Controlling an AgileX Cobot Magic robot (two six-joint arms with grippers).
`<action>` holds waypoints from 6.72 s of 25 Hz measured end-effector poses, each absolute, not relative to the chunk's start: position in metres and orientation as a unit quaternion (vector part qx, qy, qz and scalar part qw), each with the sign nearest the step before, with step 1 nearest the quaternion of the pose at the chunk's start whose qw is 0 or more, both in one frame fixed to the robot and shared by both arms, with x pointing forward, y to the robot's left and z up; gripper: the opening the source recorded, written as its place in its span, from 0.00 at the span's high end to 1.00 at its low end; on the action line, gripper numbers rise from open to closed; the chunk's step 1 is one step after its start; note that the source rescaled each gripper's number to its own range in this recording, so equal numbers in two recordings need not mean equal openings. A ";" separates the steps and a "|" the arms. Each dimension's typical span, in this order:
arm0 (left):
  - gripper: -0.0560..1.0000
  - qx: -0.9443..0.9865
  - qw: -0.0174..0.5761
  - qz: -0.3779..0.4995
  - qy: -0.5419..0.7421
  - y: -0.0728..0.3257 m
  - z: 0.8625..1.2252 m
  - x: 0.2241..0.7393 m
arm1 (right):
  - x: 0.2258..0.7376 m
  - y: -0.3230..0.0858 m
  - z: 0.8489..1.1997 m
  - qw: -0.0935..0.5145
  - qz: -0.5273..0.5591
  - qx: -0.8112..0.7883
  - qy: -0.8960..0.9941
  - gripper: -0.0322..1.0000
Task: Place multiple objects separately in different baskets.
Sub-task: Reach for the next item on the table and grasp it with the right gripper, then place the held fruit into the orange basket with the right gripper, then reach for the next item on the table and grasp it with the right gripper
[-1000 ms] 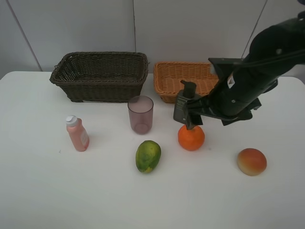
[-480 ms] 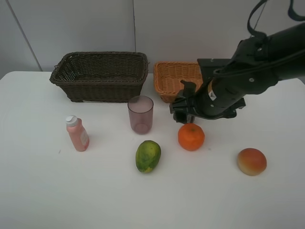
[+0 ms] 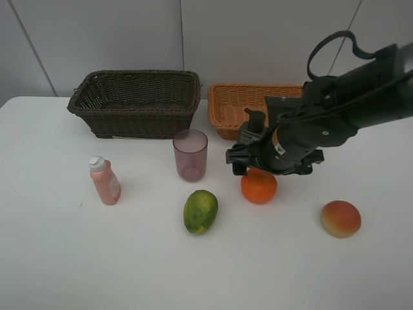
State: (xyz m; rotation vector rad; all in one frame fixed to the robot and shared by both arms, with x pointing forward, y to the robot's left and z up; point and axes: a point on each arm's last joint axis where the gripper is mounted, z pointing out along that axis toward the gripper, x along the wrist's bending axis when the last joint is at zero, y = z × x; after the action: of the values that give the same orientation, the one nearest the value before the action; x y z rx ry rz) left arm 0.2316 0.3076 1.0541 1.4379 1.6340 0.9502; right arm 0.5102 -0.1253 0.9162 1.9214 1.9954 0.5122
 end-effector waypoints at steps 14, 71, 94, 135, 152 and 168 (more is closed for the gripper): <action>0.00 0.562 0.374 0.371 0.638 0.308 1.054 0.232 | 0.514 -0.124 0.886 0.163 0.150 0.672 0.707 0.08; 0.00 0.562 0.374 0.371 0.638 0.308 1.054 0.232 | 0.533 -0.167 1.005 0.110 0.090 0.585 0.798 0.41; 0.00 0.562 0.374 0.371 0.638 0.308 1.054 0.232 | 0.708 -0.178 0.977 0.169 0.115 0.587 0.783 0.41; 0.00 0.562 0.374 0.371 0.638 0.308 1.054 0.232 | 0.640 -0.199 1.020 0.154 0.075 0.617 0.768 0.01; 0.00 0.562 0.374 0.371 0.638 0.308 1.054 0.232 | 0.499 -0.237 0.967 0.112 0.057 0.668 0.733 0.00; 0.00 0.562 0.374 0.371 0.638 0.308 1.054 0.232 | 0.463 -0.245 0.925 0.083 0.028 0.677 0.731 0.00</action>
State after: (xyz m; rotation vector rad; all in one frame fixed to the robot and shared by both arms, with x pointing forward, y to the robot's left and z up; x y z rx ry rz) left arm 0.2316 0.3076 1.0541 1.4379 1.6340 0.9502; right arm 0.4626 -0.2452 0.9251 2.0208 2.1822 0.0847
